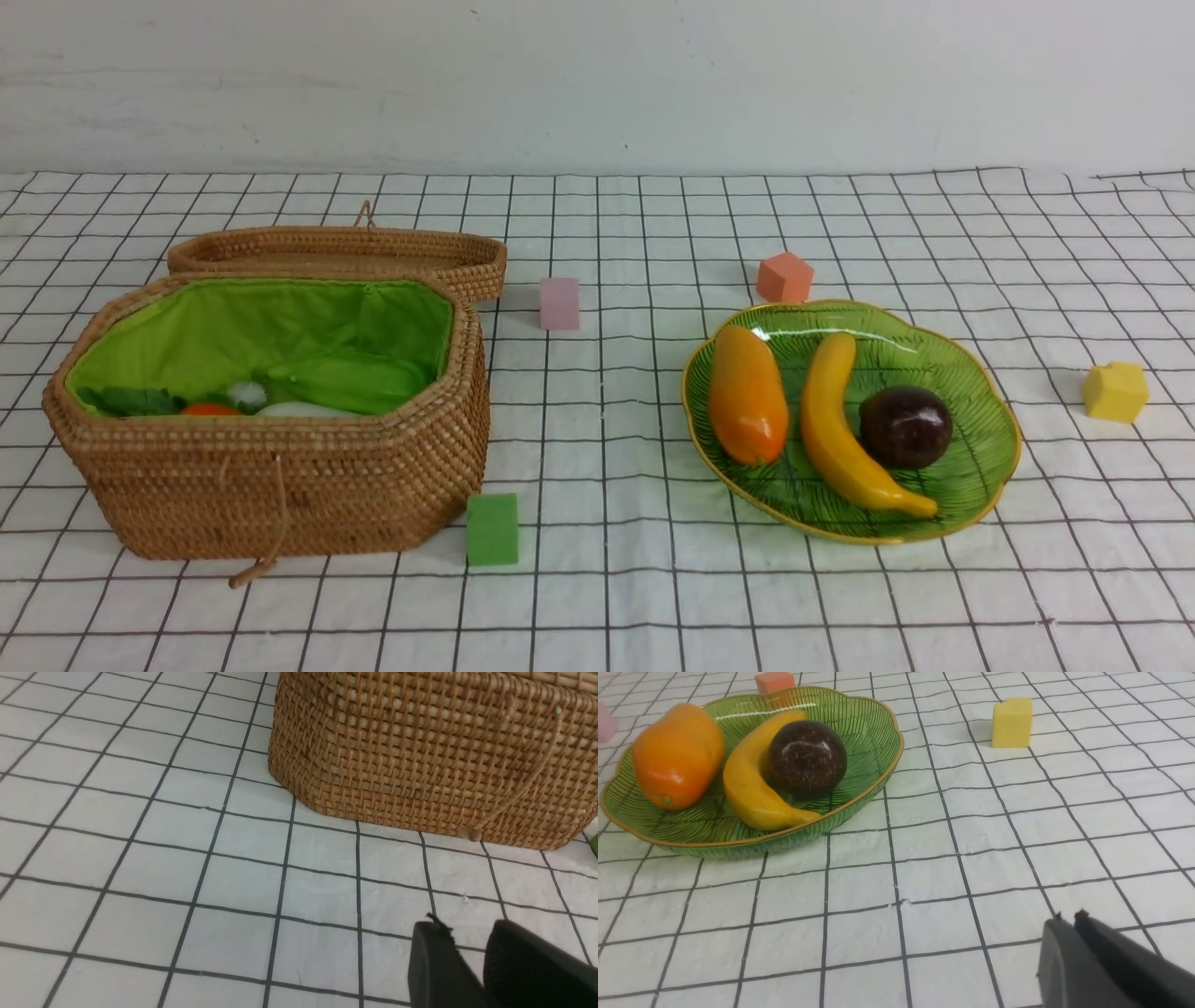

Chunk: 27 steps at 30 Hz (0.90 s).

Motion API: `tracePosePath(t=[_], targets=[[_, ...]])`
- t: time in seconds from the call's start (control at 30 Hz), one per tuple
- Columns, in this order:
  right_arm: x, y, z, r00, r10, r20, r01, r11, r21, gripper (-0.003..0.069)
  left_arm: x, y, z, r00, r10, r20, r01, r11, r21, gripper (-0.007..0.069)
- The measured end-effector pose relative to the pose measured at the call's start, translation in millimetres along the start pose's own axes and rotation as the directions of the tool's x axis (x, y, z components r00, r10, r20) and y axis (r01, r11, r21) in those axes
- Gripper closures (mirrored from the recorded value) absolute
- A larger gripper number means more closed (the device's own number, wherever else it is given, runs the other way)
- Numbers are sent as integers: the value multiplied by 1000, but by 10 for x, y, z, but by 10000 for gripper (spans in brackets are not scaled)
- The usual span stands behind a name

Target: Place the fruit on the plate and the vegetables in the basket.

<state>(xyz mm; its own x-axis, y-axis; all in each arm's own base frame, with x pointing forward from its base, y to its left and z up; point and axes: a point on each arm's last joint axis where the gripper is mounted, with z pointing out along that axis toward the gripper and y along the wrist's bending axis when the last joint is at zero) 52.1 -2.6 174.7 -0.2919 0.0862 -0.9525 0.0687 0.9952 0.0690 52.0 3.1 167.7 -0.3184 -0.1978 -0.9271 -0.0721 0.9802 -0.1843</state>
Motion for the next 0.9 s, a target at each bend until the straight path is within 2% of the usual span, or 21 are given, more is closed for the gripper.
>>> tracePosePath(t=[0.9], targets=[[3,0,1,1000,-1,-1,1,1000,0,573,0,0,0,1000,0,0,0,1000,0,446]])
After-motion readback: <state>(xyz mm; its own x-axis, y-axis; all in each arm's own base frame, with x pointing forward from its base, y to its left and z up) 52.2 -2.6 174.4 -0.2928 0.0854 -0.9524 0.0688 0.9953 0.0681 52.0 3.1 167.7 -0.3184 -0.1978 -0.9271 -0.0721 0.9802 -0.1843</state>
